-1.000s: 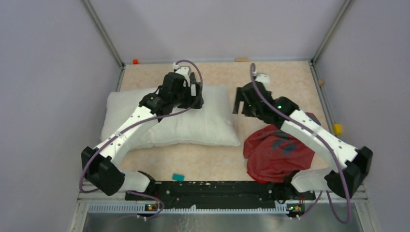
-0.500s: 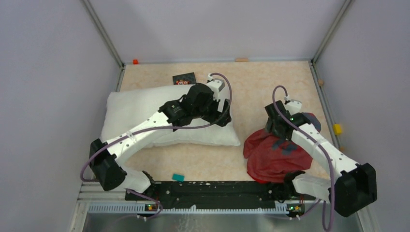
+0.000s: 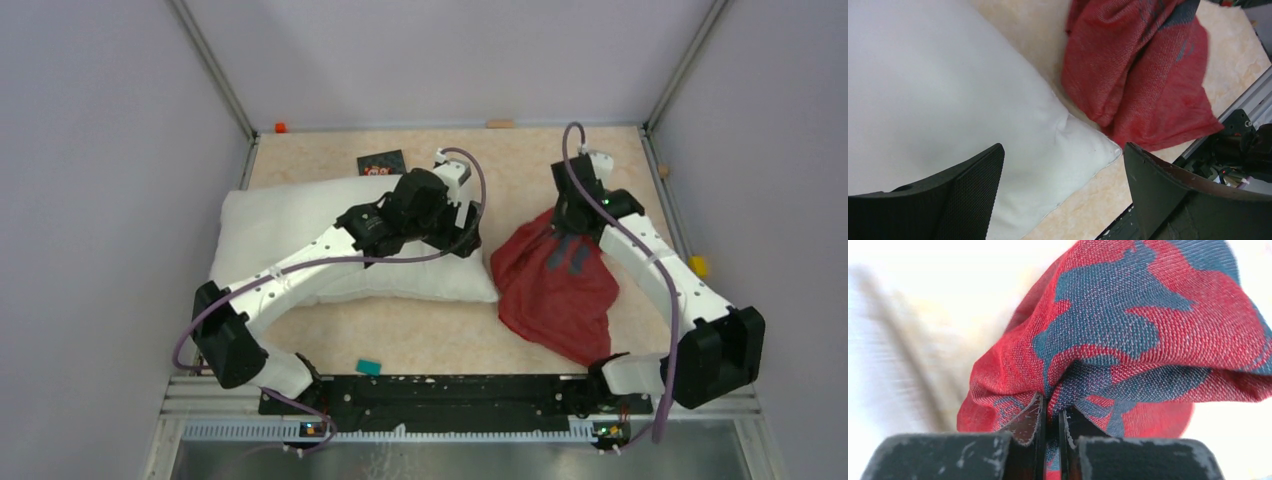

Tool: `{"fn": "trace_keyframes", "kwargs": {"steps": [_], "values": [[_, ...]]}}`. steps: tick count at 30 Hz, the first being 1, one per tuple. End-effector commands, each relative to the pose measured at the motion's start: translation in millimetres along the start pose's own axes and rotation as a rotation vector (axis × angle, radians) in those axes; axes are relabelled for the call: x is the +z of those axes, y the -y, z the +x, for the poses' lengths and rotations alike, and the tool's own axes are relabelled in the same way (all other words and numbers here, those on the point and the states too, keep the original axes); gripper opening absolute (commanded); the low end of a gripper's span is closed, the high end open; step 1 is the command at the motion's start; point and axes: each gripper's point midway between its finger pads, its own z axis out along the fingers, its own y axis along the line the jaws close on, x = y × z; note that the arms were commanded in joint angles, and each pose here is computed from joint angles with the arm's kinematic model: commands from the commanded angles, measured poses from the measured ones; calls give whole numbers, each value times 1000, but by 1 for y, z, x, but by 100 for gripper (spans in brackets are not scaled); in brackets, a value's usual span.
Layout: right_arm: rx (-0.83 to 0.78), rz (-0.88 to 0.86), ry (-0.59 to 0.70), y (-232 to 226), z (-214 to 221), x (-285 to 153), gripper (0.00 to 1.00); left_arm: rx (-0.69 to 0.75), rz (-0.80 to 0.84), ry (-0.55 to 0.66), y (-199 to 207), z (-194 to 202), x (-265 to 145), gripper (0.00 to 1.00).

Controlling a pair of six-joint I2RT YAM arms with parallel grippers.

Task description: Put the pillow into the pillowcase

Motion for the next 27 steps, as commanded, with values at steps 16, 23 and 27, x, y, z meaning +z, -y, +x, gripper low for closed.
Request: {"fn": "trace_keyframes", "kwargs": {"steps": [16,23,27], "values": [[-88,-735,530,-101,-197,-253,0,74,-38,340,21,-139,-36,93],[-121,-751,460,-127,-198,-233,0,61,-66,393,20,-156,-55,21],[-140,-714,365,-141,-183,-200,2,10,-281,432,-35,-170,-84,0]]}}
